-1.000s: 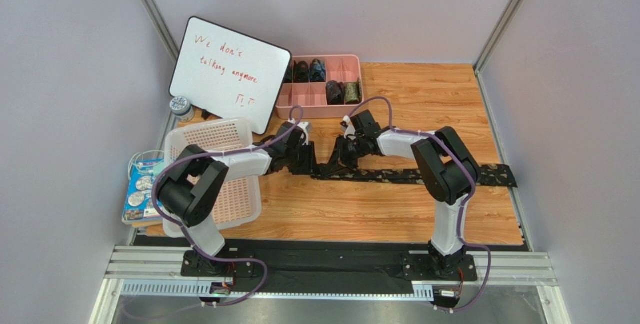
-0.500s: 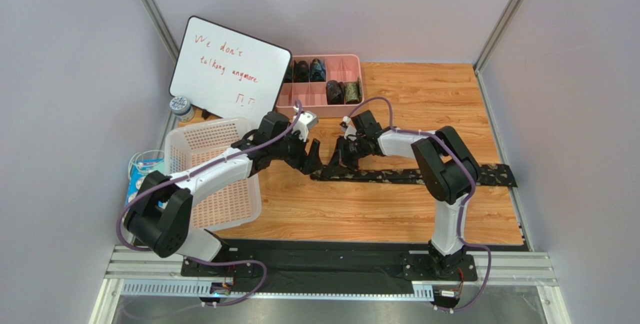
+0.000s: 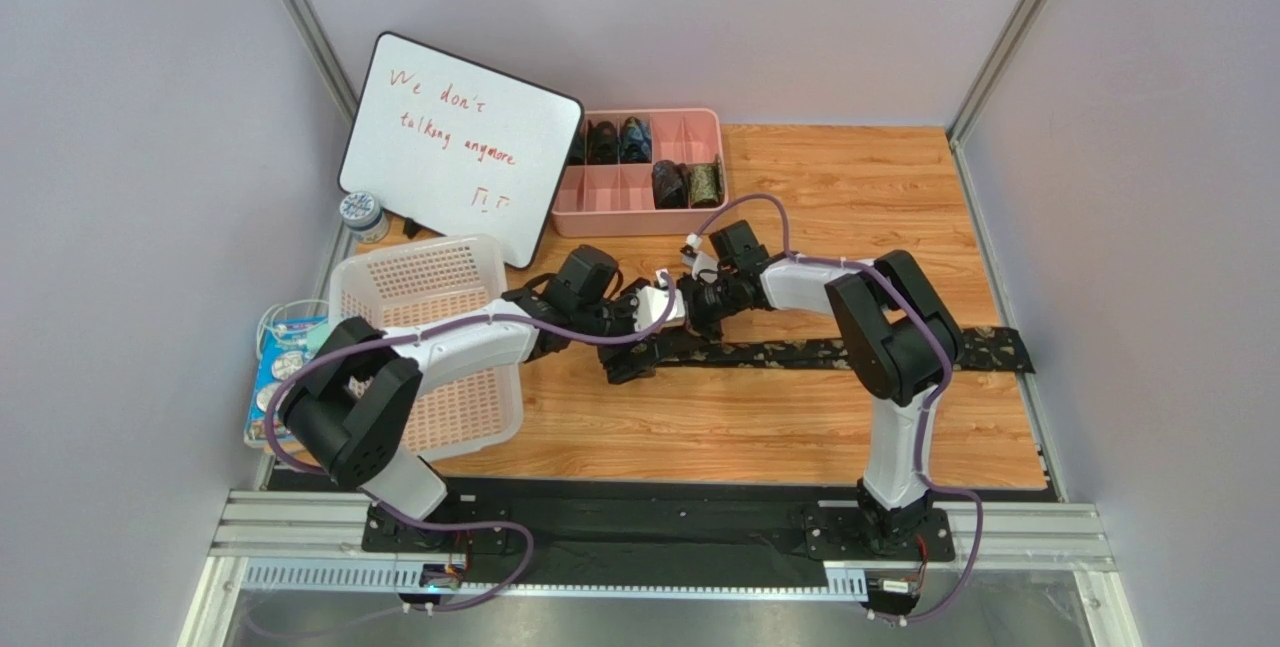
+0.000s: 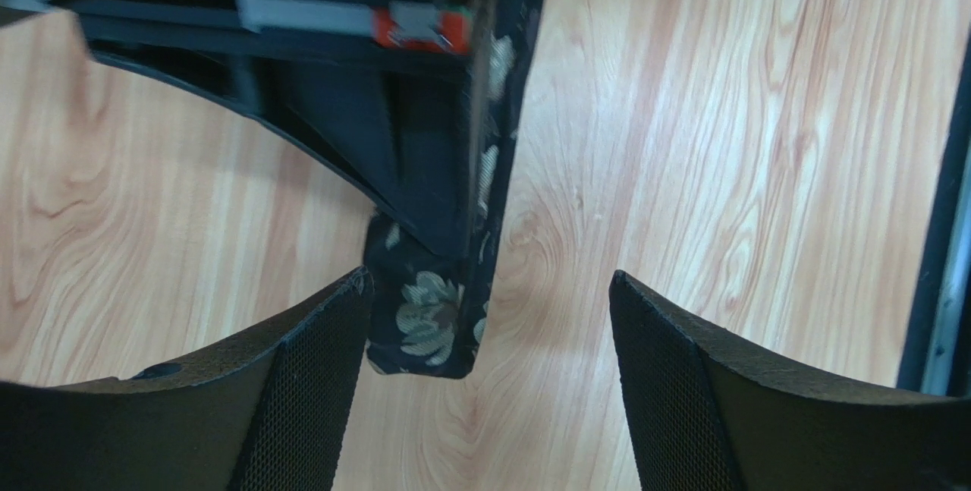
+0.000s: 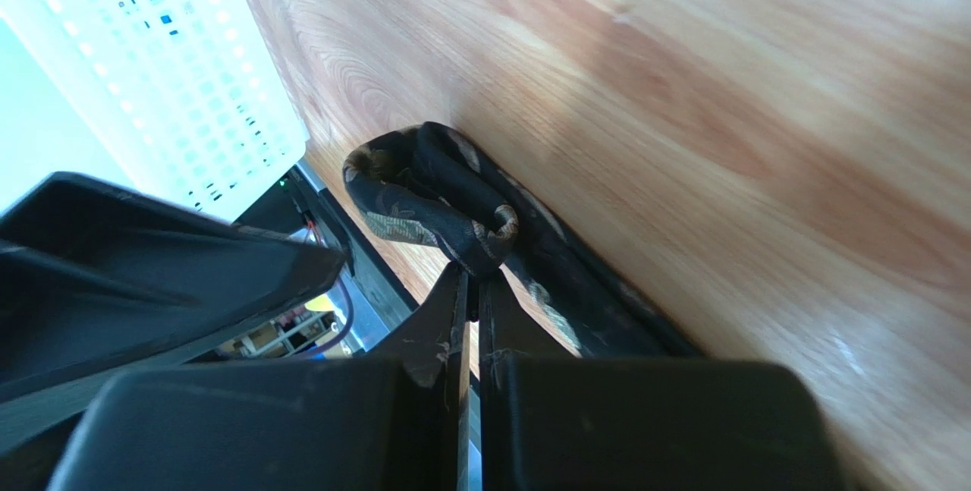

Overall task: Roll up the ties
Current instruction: Roll the tie at the center of the board.

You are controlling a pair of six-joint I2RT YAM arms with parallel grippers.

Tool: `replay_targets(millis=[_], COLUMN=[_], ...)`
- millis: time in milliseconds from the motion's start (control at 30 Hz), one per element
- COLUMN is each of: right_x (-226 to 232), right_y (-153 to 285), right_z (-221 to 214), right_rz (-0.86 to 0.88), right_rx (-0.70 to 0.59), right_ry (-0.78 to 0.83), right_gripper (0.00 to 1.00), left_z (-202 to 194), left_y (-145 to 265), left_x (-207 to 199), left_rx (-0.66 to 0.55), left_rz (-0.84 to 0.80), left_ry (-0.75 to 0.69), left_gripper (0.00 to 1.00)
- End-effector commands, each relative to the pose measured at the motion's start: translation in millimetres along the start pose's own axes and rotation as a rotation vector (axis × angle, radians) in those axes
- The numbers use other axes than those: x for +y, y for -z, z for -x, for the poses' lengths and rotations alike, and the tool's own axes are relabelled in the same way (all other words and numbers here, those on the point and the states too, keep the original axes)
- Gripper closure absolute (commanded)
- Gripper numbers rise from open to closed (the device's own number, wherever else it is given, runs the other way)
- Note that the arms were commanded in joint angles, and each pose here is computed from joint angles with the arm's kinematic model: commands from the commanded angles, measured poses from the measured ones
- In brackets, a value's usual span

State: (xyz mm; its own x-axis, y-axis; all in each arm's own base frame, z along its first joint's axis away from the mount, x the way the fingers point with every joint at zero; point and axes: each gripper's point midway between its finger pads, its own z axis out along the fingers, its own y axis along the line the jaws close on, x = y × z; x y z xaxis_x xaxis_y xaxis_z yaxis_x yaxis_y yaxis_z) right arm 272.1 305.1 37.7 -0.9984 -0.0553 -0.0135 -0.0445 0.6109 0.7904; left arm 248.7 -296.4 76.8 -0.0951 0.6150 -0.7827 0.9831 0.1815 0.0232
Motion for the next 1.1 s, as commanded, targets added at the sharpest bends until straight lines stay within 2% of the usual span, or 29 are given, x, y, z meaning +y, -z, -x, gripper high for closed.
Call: replay_targets(millis=[0,200,367,500,667,833,967,1067], right_x=[-3,-7,-9,-10,-15,-26,-32,-36], right_y=[8,11,12,10,9,15,24,28], right_z=[-4,-5,-5,-6,-11,-13,-12,-13], right_rz=[0.026,0.030,0.034,0.043,0.032,0.014,0.008,0.008], right_rx=[0.019,0.023,0.026,0.032,0.045,0.052,0.050,0.049], right_ry=[0.010,0.007,0.000,-0.013,-0.011,-0.024,-0.027,-0.030], right_gripper=[1.00,1.00,1.00,1.00,1.00,1.00,1.00,1.00], left_z=[19,13,5,1,-11,-16,-21,-26], left_y=[-11,-26,-21,-15,-28,-42,-53,-59], left_x=[15,37,24,5,-1,14,10,-2], left_rx=[0.007,0.133,0.180,0.198,0.283,0.348,0.364,0.369], left_rz=[0.009,0.034,-0.058,-0.140,-0.122,-0.047,-0.067,-0.105], left_ry=[-0.216,-0.295,-0.347,-0.300,-0.307,-0.277,-0.295,-0.318], left_gripper=[0.18,0.16,0.15,0.15,0.16,0.22,0.27,0.36])
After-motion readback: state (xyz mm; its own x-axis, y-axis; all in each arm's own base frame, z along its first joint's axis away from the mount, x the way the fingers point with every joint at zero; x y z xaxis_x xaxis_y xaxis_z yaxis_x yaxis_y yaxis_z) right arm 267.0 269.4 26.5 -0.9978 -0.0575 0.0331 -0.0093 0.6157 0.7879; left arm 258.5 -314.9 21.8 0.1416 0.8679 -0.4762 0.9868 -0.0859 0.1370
